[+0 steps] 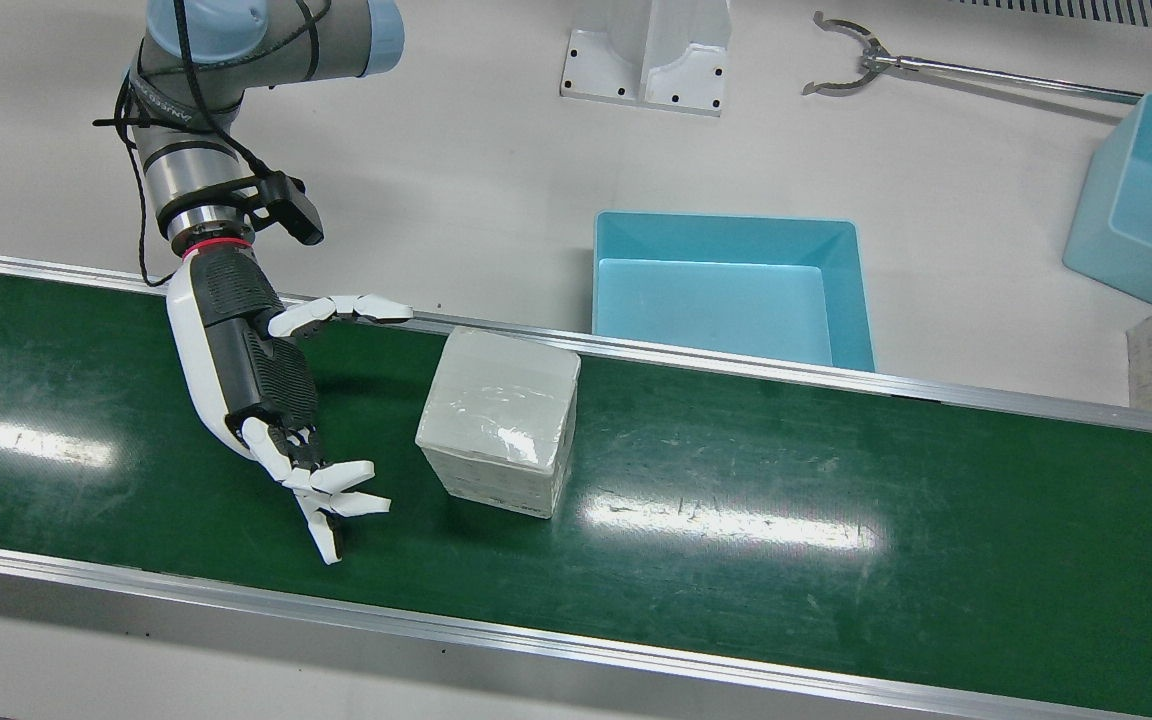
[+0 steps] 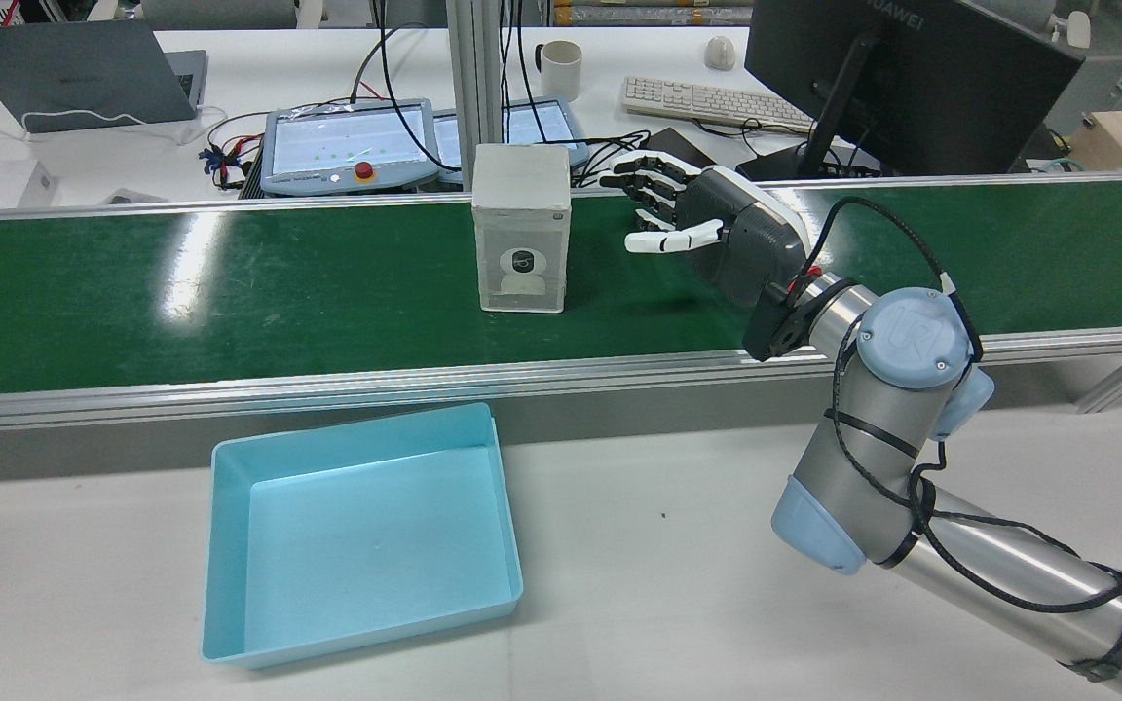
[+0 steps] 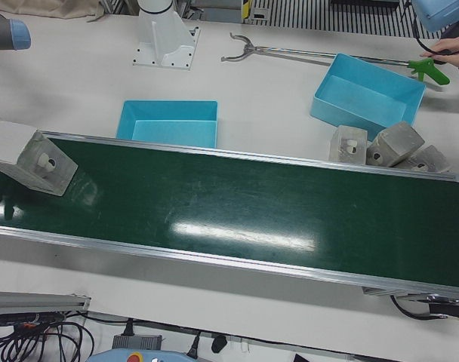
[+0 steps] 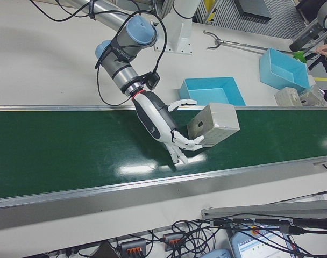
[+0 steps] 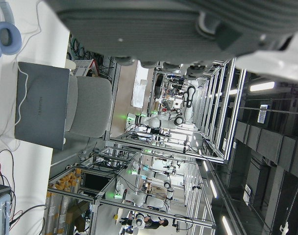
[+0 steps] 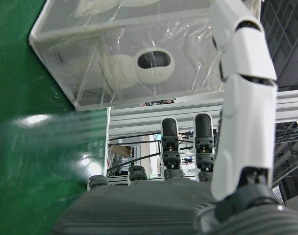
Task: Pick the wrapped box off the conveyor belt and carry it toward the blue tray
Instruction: 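Close the right hand around the white wrapped box on the belt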
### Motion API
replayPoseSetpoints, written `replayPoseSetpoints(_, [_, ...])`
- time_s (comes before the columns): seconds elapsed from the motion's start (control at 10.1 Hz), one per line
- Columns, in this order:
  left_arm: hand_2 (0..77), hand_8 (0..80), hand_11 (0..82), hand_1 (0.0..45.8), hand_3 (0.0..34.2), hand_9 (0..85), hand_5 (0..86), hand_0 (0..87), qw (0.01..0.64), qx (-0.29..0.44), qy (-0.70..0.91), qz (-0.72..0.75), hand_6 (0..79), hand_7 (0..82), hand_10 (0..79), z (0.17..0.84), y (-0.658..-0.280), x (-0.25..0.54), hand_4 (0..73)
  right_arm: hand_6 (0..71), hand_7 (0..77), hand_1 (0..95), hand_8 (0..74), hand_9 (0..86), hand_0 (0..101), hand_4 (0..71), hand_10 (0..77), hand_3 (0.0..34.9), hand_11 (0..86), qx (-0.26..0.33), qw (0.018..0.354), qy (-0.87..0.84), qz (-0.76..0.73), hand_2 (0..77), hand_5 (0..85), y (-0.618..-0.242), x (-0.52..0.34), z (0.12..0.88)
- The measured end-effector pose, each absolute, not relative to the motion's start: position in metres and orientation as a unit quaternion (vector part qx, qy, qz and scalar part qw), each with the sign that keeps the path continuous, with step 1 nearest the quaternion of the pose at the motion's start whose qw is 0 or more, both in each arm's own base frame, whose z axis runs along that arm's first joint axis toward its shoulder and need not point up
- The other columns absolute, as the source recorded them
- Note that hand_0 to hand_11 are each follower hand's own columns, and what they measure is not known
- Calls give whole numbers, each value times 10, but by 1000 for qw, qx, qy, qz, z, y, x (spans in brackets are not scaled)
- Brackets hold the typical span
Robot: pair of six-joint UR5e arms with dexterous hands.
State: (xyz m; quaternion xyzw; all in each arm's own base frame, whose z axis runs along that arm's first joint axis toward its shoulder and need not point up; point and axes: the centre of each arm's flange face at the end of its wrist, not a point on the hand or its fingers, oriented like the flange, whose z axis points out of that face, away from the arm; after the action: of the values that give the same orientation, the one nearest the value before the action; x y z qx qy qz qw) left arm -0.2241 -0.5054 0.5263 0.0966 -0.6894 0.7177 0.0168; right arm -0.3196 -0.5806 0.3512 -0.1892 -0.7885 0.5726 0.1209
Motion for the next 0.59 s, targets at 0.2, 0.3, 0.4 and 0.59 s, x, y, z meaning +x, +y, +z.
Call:
replayPoseSetpoints(0.2, [5,0,0,0,0,0,11,0,17,97,-689,718,0,0,0,526,-505,-224,0,54,251,164,0,60,479,125,0,182,5,-190,120,-789,572,202,349,-581,-320,350])
replayPoseSetpoints(0.3, [5,0,0,0,0,0,11,0,17,97,-689,718,0,0,0,526,-505,-224,0,54,251,164,0,60,479,125,0,182,5,-190,120,-789,571,202,349,-581,-320,349])
replayPoseSetpoints(0.4, [5,0,0,0,0,0,11,0,17,97,-689,718,0,0,0,526,-505,-224,0,54,251,153,0,60,478,125,0,182,5,-190,119,-790,571,202,349,-581,-320,348])
replayPoseSetpoints(0.59, [5,0,0,0,0,0,11,0,17,97,-689,718,0,0,0,526,-505,-224,0,54,251,153,0,60,478,131,0,182,5,-190,119,-790,570,202,349,-581,-321,346])
